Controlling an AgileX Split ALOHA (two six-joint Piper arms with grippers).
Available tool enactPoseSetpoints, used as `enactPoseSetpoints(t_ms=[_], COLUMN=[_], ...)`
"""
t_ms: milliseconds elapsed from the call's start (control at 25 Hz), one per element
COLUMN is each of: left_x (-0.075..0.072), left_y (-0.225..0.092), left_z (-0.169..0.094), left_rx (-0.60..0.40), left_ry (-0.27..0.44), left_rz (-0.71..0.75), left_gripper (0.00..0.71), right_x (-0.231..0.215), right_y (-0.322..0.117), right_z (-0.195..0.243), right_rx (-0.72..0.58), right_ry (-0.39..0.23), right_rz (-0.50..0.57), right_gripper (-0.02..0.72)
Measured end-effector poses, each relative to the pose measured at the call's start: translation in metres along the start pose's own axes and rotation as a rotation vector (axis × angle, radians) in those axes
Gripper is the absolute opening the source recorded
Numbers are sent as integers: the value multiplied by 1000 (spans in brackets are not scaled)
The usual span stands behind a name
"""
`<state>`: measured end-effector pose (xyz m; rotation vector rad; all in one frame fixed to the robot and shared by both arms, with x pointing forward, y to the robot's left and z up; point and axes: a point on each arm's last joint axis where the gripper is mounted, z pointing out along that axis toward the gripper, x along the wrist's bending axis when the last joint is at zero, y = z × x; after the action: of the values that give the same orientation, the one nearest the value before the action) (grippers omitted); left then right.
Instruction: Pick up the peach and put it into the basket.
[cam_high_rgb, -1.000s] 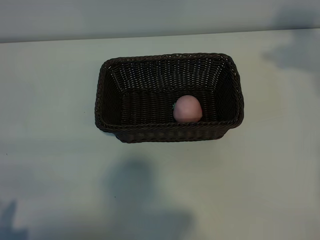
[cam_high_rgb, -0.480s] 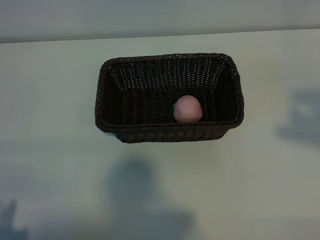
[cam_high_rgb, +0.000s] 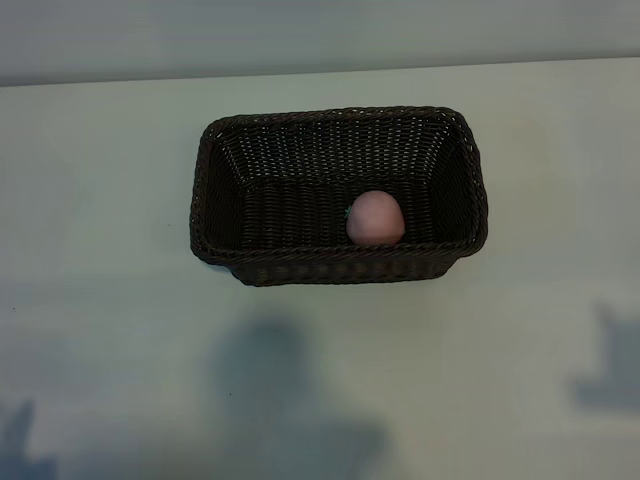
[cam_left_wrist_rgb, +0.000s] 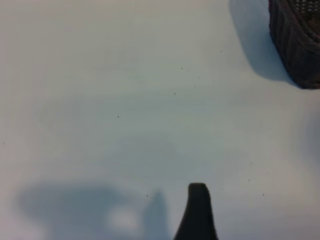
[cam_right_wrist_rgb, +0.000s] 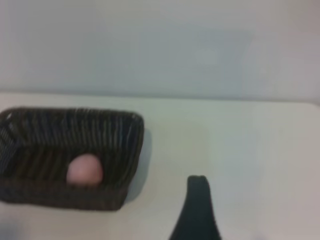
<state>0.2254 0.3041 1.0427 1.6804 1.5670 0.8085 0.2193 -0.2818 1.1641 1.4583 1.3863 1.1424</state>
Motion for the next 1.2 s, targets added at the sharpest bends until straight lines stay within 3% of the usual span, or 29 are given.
enactPoseSetpoints(t_ms=[360, 680, 1200], left_x=[0, 0, 0], left_y=[0, 0, 0], left_z=[0, 0, 0], left_rx=[0, 0, 0], left_ry=[0, 0, 0], left_rz=[0, 0, 0], left_gripper=[594, 594, 594], right_x=[-8, -16, -19], right_y=[-59, -95, -105], right_z=[3, 38, 45], right_rx=[-1, 153, 201], right_ry=[-44, -62, -49], right_rz=[-30, -20, -52], right_gripper=[533, 533, 531])
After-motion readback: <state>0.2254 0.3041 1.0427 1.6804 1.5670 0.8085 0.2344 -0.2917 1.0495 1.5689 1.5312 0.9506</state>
